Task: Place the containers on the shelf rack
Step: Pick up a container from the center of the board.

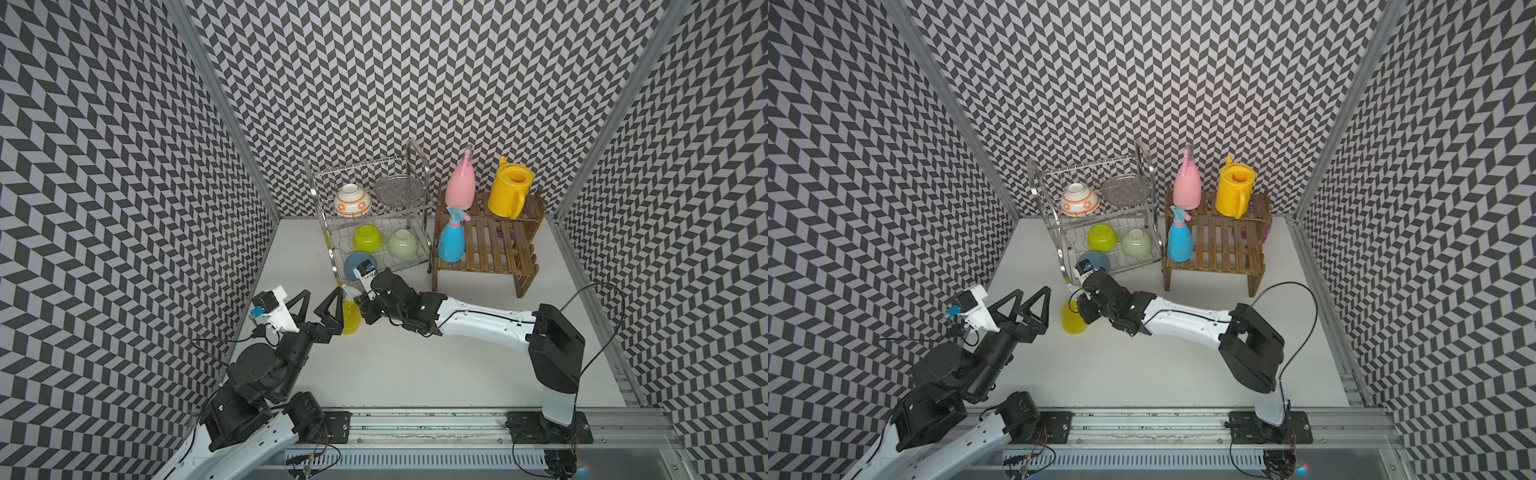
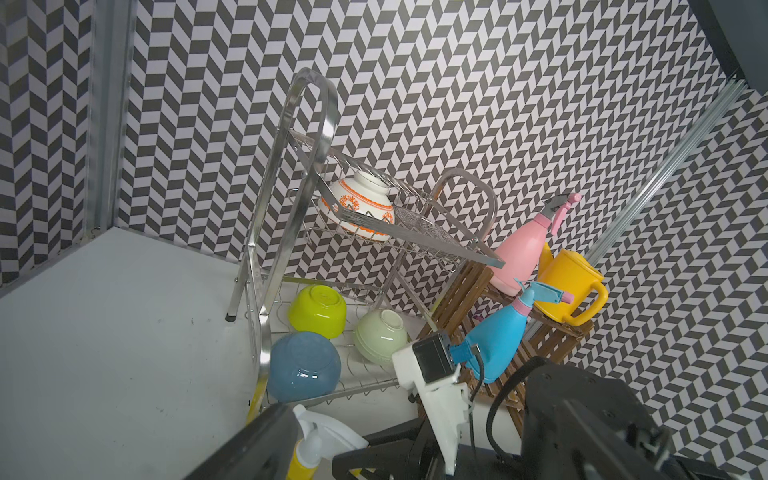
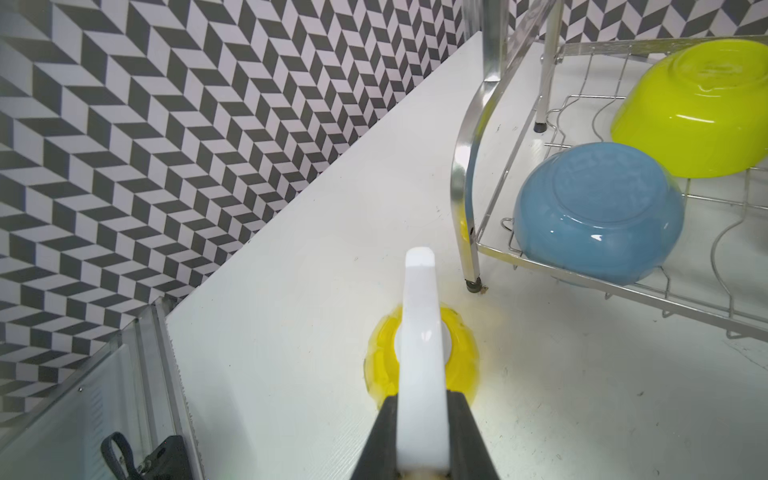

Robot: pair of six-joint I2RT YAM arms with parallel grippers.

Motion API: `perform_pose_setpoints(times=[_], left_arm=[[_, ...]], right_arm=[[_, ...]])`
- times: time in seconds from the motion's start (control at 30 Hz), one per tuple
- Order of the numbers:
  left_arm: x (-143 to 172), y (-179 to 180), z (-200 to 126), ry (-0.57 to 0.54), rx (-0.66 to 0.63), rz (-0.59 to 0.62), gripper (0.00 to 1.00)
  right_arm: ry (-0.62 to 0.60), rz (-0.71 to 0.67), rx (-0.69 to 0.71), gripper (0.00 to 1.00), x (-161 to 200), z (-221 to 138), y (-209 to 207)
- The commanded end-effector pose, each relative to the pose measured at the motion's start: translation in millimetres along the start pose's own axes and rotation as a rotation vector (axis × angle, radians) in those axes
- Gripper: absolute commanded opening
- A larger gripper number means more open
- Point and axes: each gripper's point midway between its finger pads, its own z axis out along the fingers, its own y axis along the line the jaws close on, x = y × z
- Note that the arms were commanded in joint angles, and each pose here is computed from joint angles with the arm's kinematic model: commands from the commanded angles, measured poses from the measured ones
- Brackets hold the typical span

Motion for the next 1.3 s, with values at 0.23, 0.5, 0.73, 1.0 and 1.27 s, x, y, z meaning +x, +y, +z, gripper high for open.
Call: perform_pose_setpoints(times=[0.23, 0.5, 0.73, 1.0, 1.27], left_arm=[[-2.8, -3.7, 3.9, -0.006, 0.001, 0.024, 1.00], [-8.8, -16.8, 3.6, -0.024, 0.067, 0.037, 1.00], [-5.7, -54.7, 9.0, -0.013, 0.244, 0.100, 1.00], [21.4, -129.1, 5.1, 0.067, 0.631, 0.294, 1.00], [91.2, -159.6, -3.2, 0.270, 0.927, 0.628, 1.00]], right_arm=[[-0.081, -0.063, -0.016, 0.04, -17.7, -41.7, 3.8], [-0.136, -0.284, -0.098, 0.00, -10.4, -124.8, -4.2], [-0.345, -0.460, -0.123, 0.00, -10.7, -227.4, -43.8], [-0.402, -0.670, -0.104, 0.00, 16.4, -277.8, -65.2], [-0.370, -0.719, -0.202, 0.00, 32.2, -280.8, -58.0]])
